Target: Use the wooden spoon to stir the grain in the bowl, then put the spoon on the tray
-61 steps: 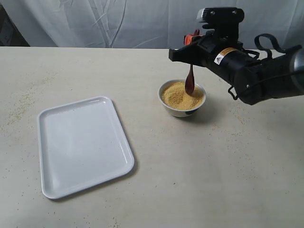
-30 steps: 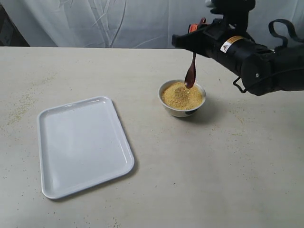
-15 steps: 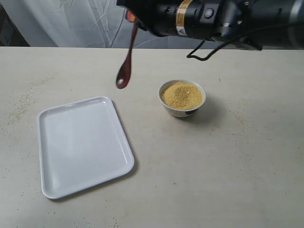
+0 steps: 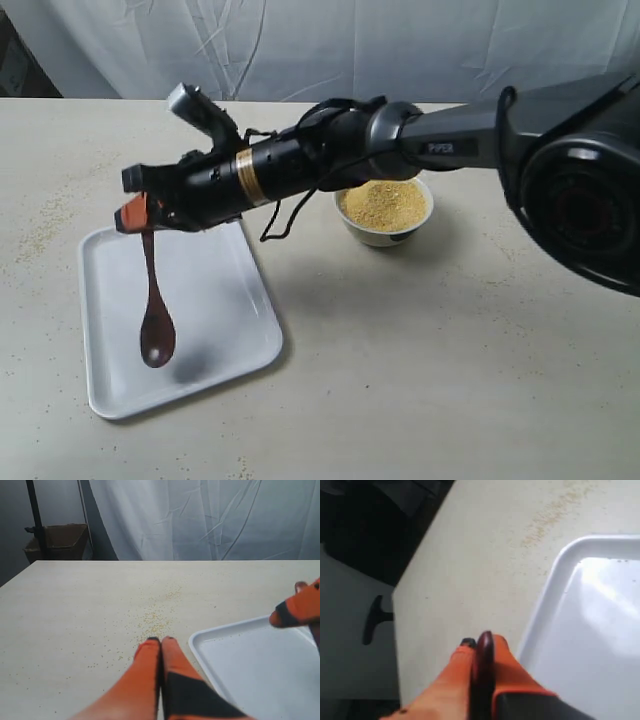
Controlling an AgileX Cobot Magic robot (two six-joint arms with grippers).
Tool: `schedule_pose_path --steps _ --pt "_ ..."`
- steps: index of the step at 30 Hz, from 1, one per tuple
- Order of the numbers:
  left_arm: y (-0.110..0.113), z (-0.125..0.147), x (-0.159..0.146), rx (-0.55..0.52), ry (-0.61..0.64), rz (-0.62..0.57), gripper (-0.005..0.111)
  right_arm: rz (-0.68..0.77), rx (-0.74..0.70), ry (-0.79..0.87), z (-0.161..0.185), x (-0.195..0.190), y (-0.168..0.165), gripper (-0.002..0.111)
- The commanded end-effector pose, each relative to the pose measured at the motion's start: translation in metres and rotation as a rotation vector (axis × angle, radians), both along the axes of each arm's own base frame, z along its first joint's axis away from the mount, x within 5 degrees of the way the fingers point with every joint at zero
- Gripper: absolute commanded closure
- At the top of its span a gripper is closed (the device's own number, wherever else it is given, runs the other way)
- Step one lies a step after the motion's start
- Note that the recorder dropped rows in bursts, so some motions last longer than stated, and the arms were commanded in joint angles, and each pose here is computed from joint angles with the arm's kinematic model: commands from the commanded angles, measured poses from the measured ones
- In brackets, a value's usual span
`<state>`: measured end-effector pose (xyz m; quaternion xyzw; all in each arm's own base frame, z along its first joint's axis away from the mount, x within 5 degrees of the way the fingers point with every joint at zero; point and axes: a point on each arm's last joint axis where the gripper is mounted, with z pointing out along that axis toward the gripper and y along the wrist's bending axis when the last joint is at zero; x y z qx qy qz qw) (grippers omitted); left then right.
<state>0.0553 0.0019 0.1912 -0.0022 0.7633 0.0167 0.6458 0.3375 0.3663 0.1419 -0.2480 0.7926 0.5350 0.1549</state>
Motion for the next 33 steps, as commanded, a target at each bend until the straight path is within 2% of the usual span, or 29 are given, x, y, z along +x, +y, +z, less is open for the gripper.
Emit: schedule_pose_path --steps 1,5,8,11,14,16,17,19,21,22,24,29,33 --pt "0.000 0.000 0.000 0.002 -0.014 0.004 0.107 -0.063 -0.143 -0.070 -0.023 0.002 0.005 0.071" --pt "0.000 0.000 0.000 0.002 -0.014 0.004 0.107 -0.110 -0.227 -0.164 -0.029 0.007 0.004 0.029" --pt "0.000 0.000 0.000 0.002 -0.014 0.004 0.107 -0.184 -0.255 -0.226 -0.021 0.015 0.001 0.024" --pt "0.000 0.000 0.000 0.002 -0.014 0.004 0.107 -0.352 -0.283 -0.340 0.005 0.030 -0.007 0.023" --pt "0.000 0.000 0.000 0.002 -0.014 0.004 0.107 -0.389 -0.244 -0.389 0.037 0.030 -0.010 0.023" --pt "0.000 0.000 0.000 0.002 -0.014 0.004 0.107 -0.318 -0.170 -0.397 0.067 0.019 -0.009 0.029" --pt "0.000 0.000 0.000 0.002 -0.014 0.004 0.107 -0.230 -0.107 -0.400 0.090 0.008 -0.008 0.041" --pt "0.000 0.000 0.000 0.002 -0.014 0.004 0.107 -0.048 -0.029 -0.429 0.111 -0.008 -0.010 0.067" --pt "0.000 0.000 0.000 0.002 -0.014 0.004 0.107 0.087 0.015 -0.535 0.123 -0.013 -0.018 0.100" --pt "0.000 0.000 0.000 0.002 -0.014 0.004 0.107 0.145 0.030 -0.608 0.126 -0.011 -0.024 0.108" --pt "0.000 0.000 0.000 0.002 -0.014 0.004 0.107 0.115 0.011 -0.670 0.128 0.004 -0.041 0.108" --pt "0.000 0.000 0.000 0.002 -0.014 0.004 0.107 -0.081 -0.054 -0.660 0.137 0.031 -0.074 0.108" --pt "0.000 0.000 0.000 0.002 -0.014 0.004 0.107 -0.132 -0.077 -0.668 0.152 0.015 -0.091 0.108"
